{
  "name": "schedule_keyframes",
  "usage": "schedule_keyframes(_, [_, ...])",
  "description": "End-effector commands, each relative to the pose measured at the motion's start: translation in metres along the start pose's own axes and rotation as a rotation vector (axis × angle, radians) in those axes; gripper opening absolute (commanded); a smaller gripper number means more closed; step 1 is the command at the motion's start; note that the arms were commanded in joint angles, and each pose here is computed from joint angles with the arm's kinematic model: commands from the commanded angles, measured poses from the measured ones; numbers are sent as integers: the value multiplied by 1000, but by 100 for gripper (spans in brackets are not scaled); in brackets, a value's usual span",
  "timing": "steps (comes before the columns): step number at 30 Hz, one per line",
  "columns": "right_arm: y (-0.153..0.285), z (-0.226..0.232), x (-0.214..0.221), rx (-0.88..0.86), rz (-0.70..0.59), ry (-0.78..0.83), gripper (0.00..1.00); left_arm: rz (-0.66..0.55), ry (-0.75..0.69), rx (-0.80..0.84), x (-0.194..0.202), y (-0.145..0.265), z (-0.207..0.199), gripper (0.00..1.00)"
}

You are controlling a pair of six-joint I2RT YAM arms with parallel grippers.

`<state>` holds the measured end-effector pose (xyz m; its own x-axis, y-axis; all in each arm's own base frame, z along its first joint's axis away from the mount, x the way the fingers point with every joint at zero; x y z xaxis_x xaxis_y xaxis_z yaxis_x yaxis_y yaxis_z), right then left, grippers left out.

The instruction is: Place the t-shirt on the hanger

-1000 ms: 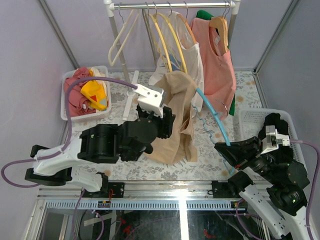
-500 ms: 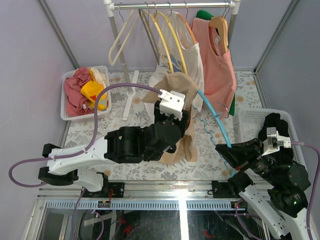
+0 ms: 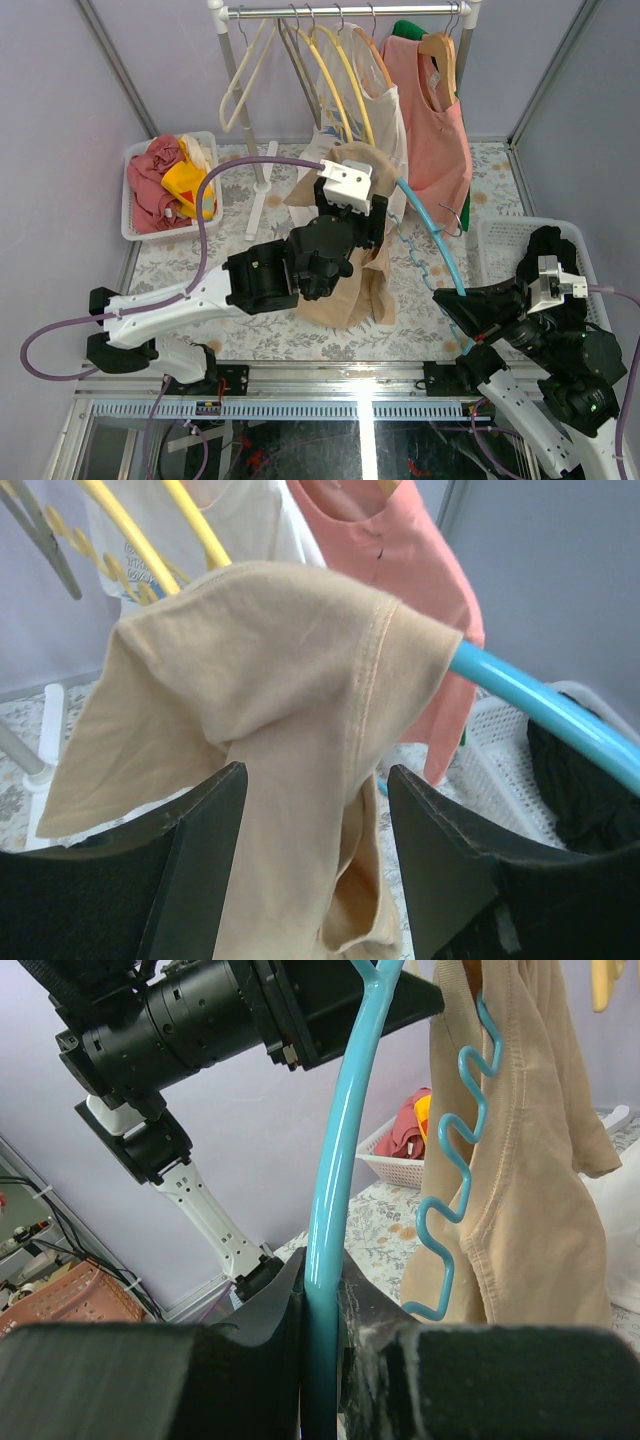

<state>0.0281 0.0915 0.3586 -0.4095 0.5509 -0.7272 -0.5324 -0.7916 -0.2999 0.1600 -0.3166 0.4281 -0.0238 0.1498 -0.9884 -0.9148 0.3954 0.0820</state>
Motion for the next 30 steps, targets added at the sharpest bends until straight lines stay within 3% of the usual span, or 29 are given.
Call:
schedule_keyframes(1, [3,31,-27,-132,-117,89,0,-107,82,7,-25,-10,-4,59])
schedule_keyframes(5, [4,32,-27,-137,-117,90,0,-107,70,-3,-25,-24,-9,64])
schedule_keyframes(8, [5,34,-28,-141,-118,95,0,-113,56,-17,-25,-32,-12,61])
schedule_keyframes(9, [5,34,-28,-141,-118,96,0,-115,54,-28,-25,-34,-12,56])
schedule_keyframes(12, [7,35,-28,-138,-117,99,0,-121,56,-51,-25,-39,-9,28])
schedule_keyframes(15, [9,35,-27,-132,-117,99,0,-131,69,-51,-30,-36,-6,17])
schedule_keyframes(23, [8,31,-26,-118,-119,108,0,-121,77,5,-33,-26,-4,21])
schedule_keyframes(26, [7,30,-25,-120,-115,107,0,-113,73,8,-32,-24,-3,36])
schedule_keyframes(30, [6,28,-24,-120,-112,104,0,-113,76,2,-33,-20,0,46])
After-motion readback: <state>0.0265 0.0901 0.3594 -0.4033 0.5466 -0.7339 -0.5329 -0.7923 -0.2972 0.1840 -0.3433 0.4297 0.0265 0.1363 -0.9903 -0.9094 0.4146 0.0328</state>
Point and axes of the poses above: each gripper's point midway between its finger pads, its own y axis back along the fingers, its own z axis along the line the jaws close on, x = y × z, the point moved 7 cm from there along y, back along the fingers, and after that the axes turned 13 degrees about -y, right-handed, at the moved point
